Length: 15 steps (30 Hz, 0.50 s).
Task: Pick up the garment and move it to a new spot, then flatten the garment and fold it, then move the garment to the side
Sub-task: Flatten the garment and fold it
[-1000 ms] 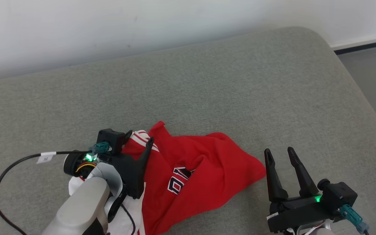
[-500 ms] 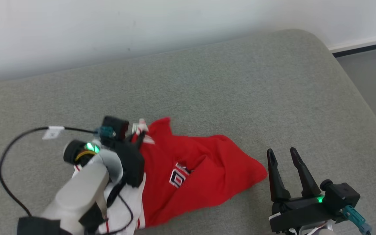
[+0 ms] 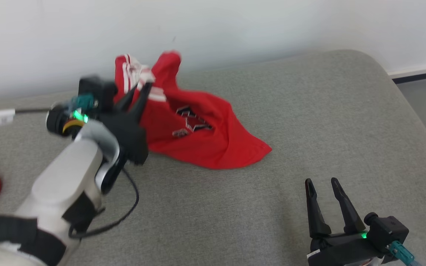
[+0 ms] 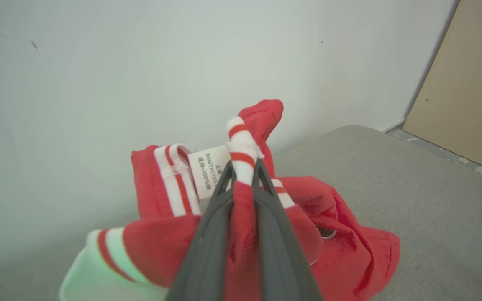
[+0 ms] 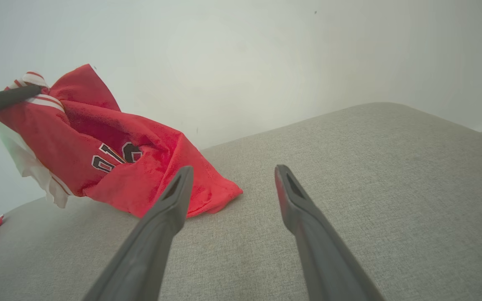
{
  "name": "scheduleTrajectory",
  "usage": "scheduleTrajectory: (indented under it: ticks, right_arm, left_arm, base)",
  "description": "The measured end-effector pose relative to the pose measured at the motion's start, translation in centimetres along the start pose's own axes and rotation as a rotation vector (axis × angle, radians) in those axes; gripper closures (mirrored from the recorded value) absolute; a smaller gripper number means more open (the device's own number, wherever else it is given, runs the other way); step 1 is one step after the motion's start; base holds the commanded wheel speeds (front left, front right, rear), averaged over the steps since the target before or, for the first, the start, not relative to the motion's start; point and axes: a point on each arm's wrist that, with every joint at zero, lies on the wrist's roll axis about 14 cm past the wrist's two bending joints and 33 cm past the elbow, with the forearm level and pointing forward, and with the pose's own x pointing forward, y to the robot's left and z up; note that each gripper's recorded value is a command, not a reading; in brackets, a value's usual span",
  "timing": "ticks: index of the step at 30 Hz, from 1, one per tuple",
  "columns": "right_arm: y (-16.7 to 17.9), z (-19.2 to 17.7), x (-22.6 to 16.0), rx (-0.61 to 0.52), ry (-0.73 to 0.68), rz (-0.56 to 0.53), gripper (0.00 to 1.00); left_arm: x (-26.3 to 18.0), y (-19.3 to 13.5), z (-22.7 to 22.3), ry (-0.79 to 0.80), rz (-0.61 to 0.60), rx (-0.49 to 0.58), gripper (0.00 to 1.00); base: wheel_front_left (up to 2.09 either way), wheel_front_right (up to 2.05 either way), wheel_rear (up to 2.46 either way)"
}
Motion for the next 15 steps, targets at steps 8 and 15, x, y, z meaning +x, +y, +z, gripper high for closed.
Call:
scheduleTrajectory:
  ticks: [8,15]
  right_arm:
    - [0.9,-1.1,0.2,0.015,0.031,0.025,0.00]
    - [1.6,-2.1,0.8,0.010,0.058,0.049,0.00]
  left_arm:
    - [-5.2,2.2,-7.5,0.101,0.113,-0.117,1.00]
    - [-6.9,0.4,-11.2,0.133,0.135,-0.205,1.00]
  base:
    - [0.00,0.00,0.00]
    - [0.00,0.00,0.00]
